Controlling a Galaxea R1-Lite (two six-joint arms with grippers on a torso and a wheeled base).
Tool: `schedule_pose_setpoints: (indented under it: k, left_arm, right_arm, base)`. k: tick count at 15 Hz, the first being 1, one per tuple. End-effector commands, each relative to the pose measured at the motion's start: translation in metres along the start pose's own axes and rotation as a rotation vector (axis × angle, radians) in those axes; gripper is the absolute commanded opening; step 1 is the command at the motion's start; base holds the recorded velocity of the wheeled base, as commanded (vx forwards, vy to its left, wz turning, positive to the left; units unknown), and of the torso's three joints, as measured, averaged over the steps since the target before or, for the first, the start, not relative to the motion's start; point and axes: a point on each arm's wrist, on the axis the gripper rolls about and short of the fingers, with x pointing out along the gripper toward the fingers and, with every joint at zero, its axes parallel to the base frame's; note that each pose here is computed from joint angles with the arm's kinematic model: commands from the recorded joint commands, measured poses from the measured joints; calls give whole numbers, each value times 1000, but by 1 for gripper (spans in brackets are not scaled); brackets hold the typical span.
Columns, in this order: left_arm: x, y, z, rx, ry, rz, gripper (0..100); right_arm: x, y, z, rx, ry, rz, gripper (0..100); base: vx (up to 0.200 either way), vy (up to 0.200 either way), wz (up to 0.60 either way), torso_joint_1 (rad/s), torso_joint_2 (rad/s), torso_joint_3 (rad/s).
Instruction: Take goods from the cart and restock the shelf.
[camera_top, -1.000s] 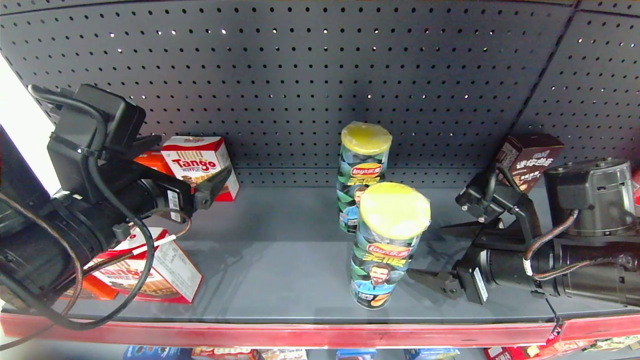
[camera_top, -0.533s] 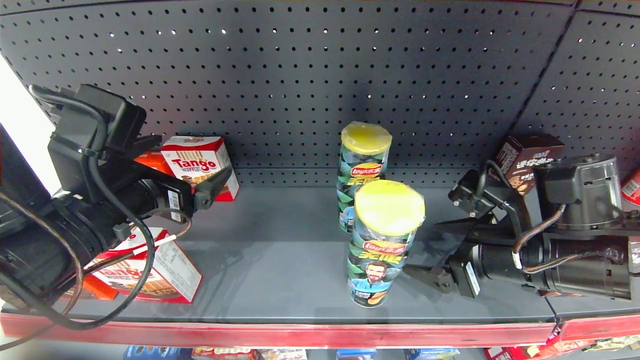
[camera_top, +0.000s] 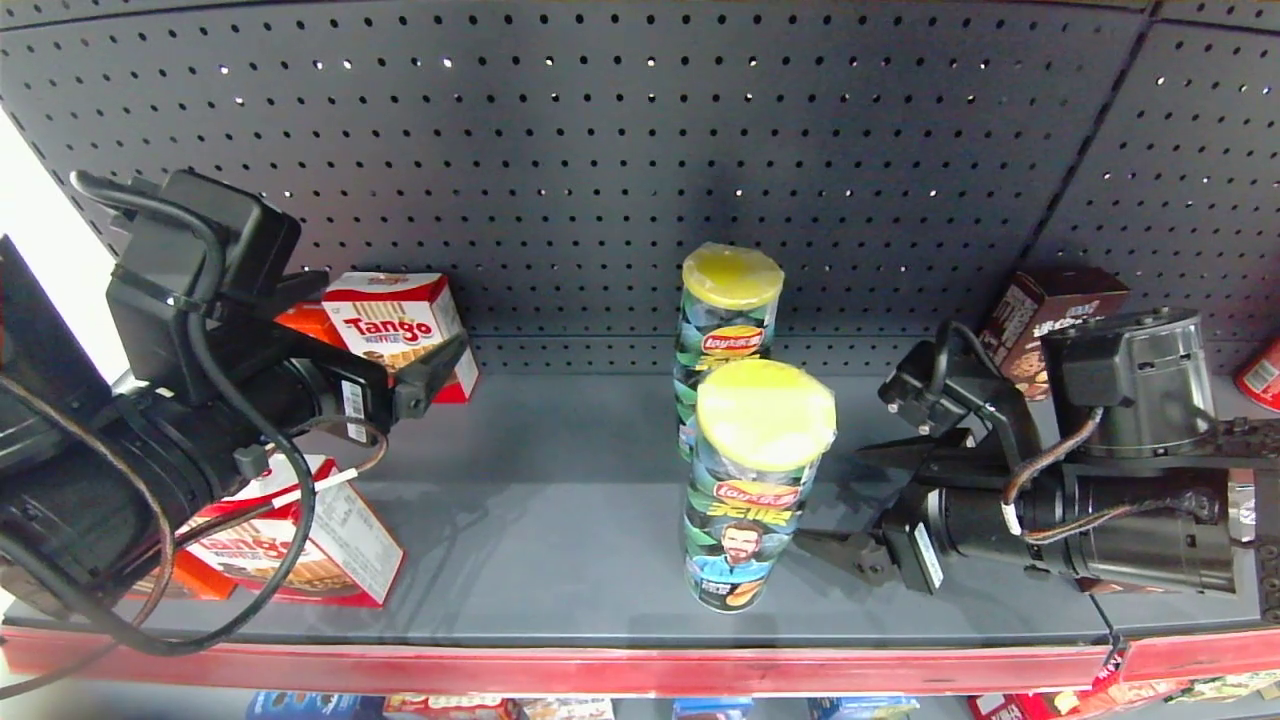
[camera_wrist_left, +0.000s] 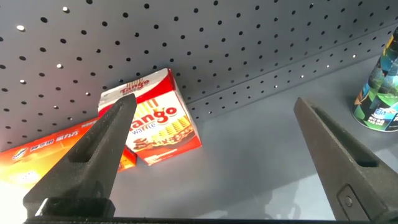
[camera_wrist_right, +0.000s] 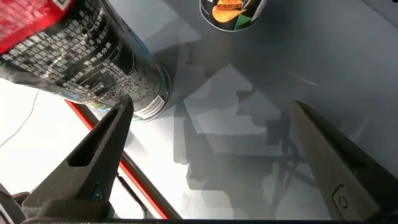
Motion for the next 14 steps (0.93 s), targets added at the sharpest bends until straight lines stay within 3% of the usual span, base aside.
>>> schedule_pose_setpoints:
  k: [1,14]
  left_arm:
    - [1,0,0,0,2,-1,100]
    - [0,0,-2,1,7,-1,100]
  right_arm:
    - [1,0,0,0,3,1,100]
    - [3,0,-1,0,9,2,100]
  base:
    - [0,0,0,0,0,0]
    - [0,0,0,0,0,0]
